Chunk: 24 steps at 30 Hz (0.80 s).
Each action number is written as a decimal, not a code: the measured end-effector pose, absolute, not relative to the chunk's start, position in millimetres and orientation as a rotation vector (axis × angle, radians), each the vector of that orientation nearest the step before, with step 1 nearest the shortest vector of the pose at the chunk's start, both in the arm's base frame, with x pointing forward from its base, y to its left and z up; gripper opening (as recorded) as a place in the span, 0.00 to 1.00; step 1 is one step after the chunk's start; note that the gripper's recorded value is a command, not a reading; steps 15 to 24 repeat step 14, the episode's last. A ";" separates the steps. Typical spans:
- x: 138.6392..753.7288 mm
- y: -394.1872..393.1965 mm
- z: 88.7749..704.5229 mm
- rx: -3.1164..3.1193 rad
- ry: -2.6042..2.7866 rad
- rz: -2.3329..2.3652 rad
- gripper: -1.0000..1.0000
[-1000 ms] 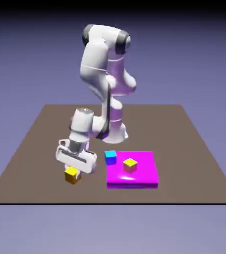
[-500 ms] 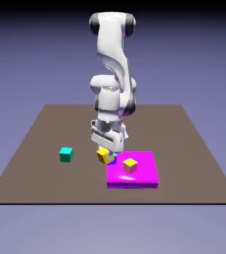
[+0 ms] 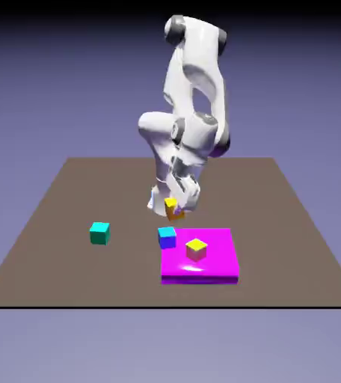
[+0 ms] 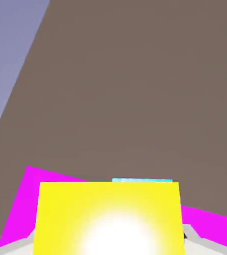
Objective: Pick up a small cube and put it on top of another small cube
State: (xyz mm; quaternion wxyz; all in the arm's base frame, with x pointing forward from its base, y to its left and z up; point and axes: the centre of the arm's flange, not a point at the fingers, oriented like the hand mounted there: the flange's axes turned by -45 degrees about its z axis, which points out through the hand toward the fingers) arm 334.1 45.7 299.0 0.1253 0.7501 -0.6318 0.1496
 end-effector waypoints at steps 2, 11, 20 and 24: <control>335.3 42.9 292.3 2.177 -1.838 0.442 0.00; 337.6 27.1 235.8 2.181 -1.838 0.438 0.00; 337.3 26.8 232.8 2.185 -1.841 0.435 1.00; 337.3 26.8 232.8 2.185 -1.841 0.435 1.00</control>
